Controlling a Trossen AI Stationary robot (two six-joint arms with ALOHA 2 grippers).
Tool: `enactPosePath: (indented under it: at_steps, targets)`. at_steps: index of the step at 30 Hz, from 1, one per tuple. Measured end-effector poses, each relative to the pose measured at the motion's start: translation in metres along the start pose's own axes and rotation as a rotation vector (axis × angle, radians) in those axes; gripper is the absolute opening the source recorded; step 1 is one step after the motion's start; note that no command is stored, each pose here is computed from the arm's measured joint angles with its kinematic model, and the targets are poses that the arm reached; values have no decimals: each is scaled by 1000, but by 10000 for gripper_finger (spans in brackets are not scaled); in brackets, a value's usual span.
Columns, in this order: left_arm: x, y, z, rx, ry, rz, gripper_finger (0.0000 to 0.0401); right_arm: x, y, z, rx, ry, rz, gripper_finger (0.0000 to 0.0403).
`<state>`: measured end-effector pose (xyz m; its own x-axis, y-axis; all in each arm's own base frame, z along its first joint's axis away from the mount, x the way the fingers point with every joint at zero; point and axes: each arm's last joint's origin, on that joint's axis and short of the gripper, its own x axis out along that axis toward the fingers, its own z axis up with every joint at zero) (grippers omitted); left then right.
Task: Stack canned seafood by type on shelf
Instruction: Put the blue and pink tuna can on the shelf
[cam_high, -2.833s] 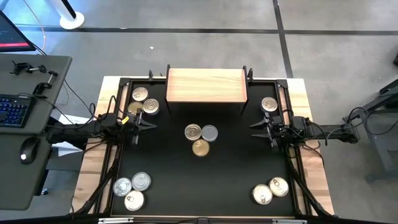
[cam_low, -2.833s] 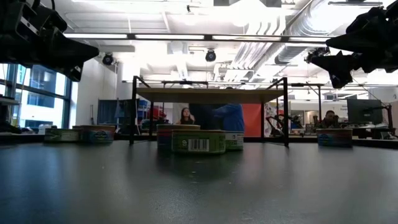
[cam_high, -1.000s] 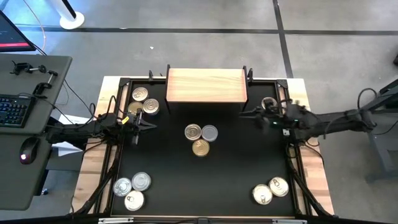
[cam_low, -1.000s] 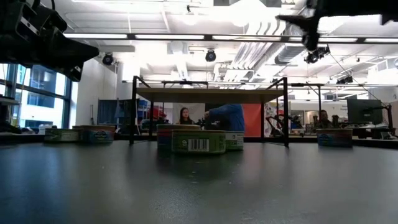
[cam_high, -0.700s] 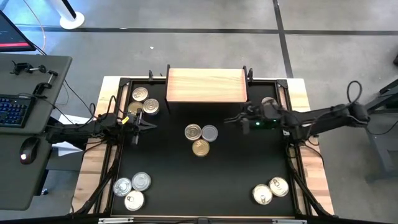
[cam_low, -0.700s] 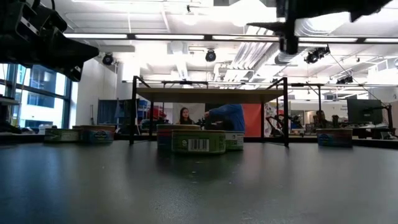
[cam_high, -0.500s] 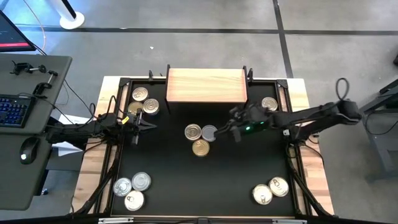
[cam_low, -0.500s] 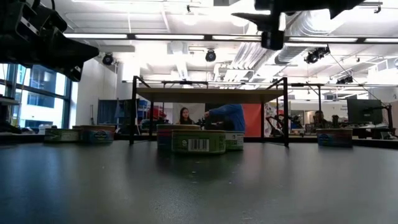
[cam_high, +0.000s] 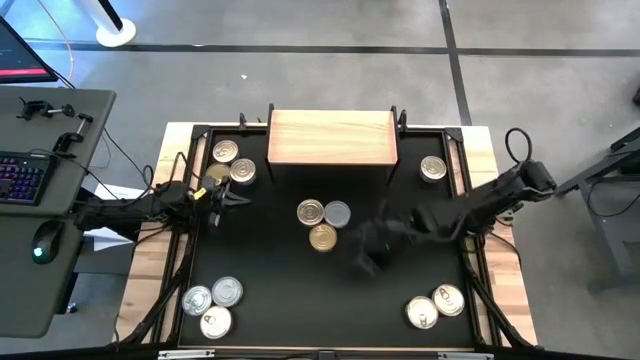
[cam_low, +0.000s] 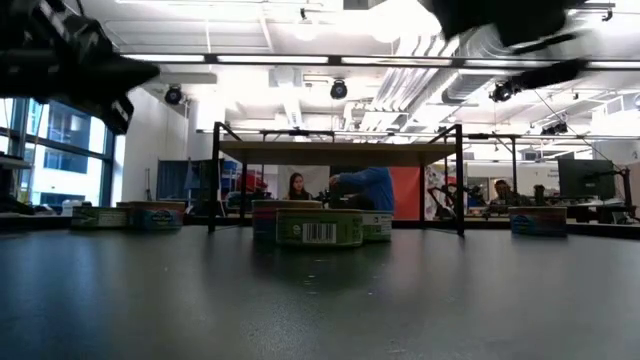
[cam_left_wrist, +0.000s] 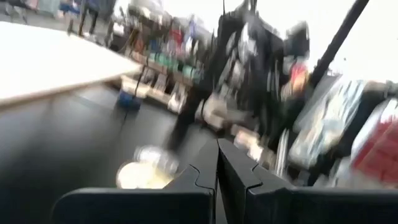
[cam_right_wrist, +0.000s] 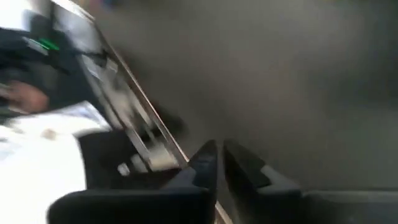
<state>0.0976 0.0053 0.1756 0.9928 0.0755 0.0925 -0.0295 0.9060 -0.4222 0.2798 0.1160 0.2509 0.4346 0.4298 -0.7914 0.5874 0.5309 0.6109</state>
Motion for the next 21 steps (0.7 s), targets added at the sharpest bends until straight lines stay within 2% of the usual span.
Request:
enactPosePath:
  at_steps: [2,4,6,8,12,16,21]
  targets:
    - [1,-2,7,-77,-77,-11,0,4,-1,-25,58,66,-76,16]
    - [2,-7,12,-106,-96,-99,0,8,-3,-47,108,102,-149,7]
    - [5,-12,15,-113,-61,-157,0,9,-5,-63,155,125,-198,3]
    - [11,-16,17,-107,-4,-156,0,10,-7,-77,188,150,-243,3]
    - [29,-28,20,-52,142,-158,0,13,-10,-99,206,272,-314,1]
    - [56,-42,19,50,307,-163,0,29,-13,-116,175,423,-374,0]
    - [102,-60,15,183,442,-169,0,57,-18,-119,117,478,-422,0]
